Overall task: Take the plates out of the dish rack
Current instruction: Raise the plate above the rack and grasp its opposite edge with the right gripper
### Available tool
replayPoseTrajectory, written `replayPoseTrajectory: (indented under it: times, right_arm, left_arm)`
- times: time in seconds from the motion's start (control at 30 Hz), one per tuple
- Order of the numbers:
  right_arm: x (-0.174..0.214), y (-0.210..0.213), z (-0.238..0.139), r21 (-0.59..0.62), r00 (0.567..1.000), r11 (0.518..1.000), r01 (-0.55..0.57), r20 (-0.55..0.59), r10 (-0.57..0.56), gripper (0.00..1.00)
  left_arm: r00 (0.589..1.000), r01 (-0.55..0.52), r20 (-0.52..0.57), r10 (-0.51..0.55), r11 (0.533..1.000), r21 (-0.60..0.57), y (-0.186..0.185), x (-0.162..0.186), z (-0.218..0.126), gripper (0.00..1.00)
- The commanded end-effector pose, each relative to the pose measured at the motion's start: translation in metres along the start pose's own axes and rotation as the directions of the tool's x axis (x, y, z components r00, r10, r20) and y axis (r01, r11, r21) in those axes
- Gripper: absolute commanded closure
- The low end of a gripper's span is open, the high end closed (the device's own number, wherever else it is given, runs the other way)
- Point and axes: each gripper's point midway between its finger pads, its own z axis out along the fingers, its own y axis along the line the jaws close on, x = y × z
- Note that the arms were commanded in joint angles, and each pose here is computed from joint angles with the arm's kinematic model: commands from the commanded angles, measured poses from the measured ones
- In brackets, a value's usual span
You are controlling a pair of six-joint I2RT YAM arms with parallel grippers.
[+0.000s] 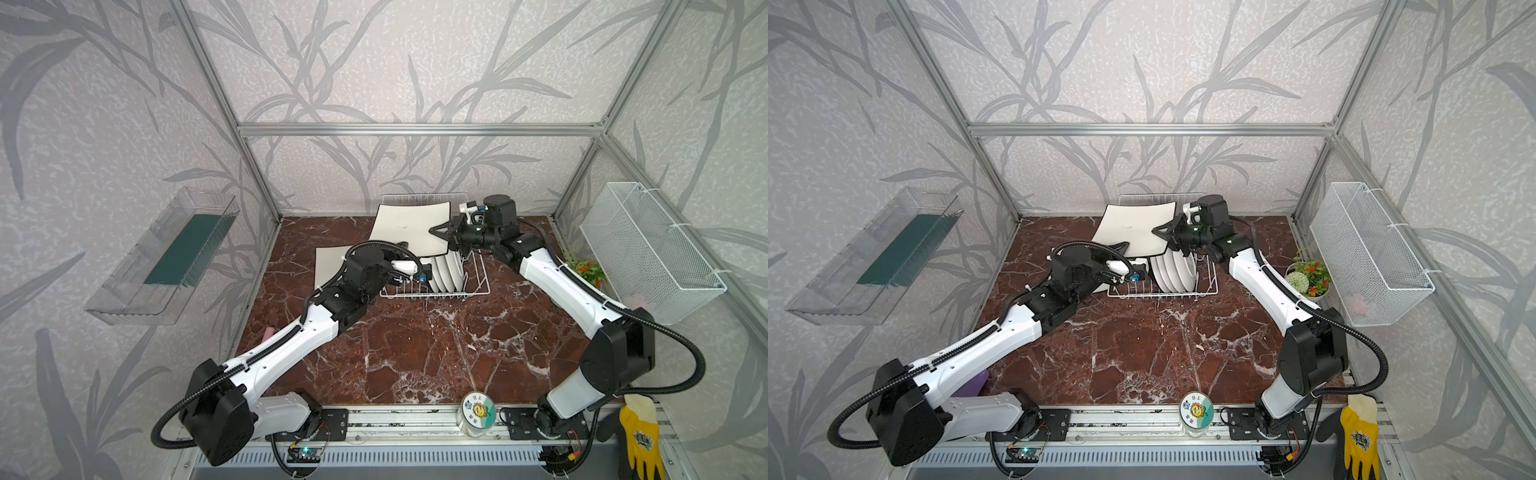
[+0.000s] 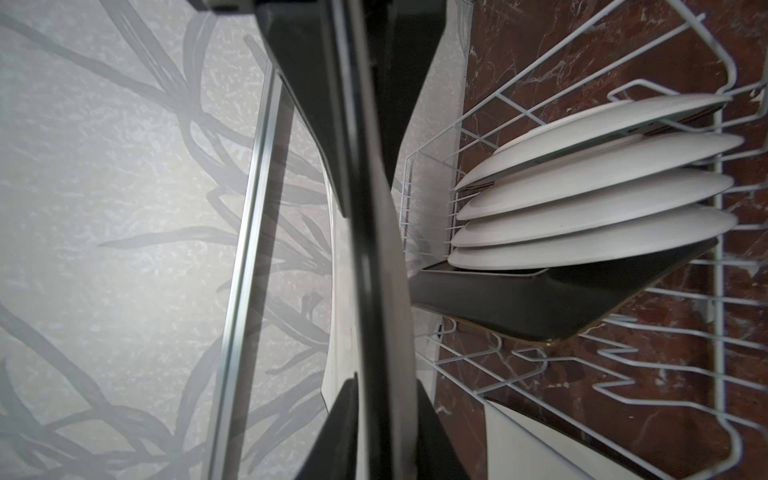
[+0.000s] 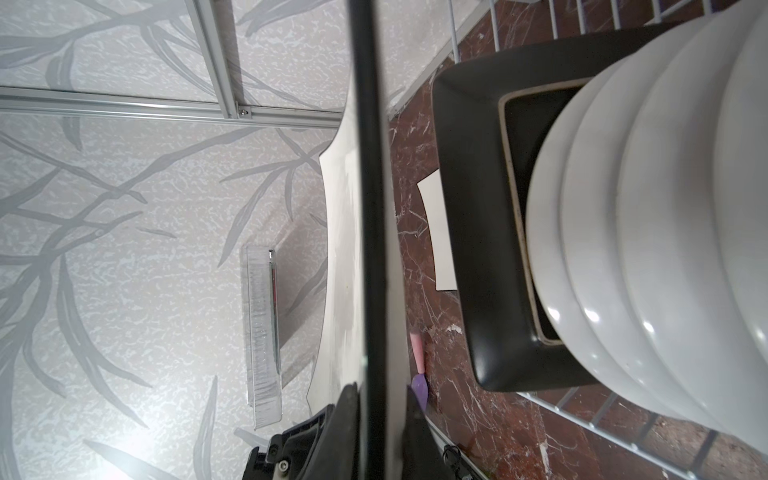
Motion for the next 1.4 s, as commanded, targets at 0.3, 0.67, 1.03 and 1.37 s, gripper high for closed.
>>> replayPoseTrajectory:
  times: [0.3,0.67,1.03,1.37]
  right_arm:
    - [-0.010,0.045,-0.012,-0.207,0.995,0.974,0.095,0.044,-0.087,1.00]
    - [-0.041,0.055,-0.041,-0.252,0.984,0.960,0.120,0.161,-0.081,1.00]
    - [-0.052,0.064,-0.053,-0.282,0.973,0.944,0.172,0.196,-0.119,1.00]
    - [-0.045,0.066,-0.065,-0.283,0.946,0.912,0.297,0.218,-0.240,1.00]
  left_arm:
    - [0.989,0.136,0.095,-0.117,0.963,-0.234,0.068,-0.017,-0.024,0.25]
    - [0.963,0.268,0.058,-0.262,0.932,-0.243,0.060,0.001,-0.046,0.01]
    - [0.885,0.448,0.002,-0.466,0.851,-0.273,0.068,0.036,-0.083,0.01]
    - [0.384,0.922,0.152,-0.910,0.370,-0.117,0.115,0.067,-0.102,0.01]
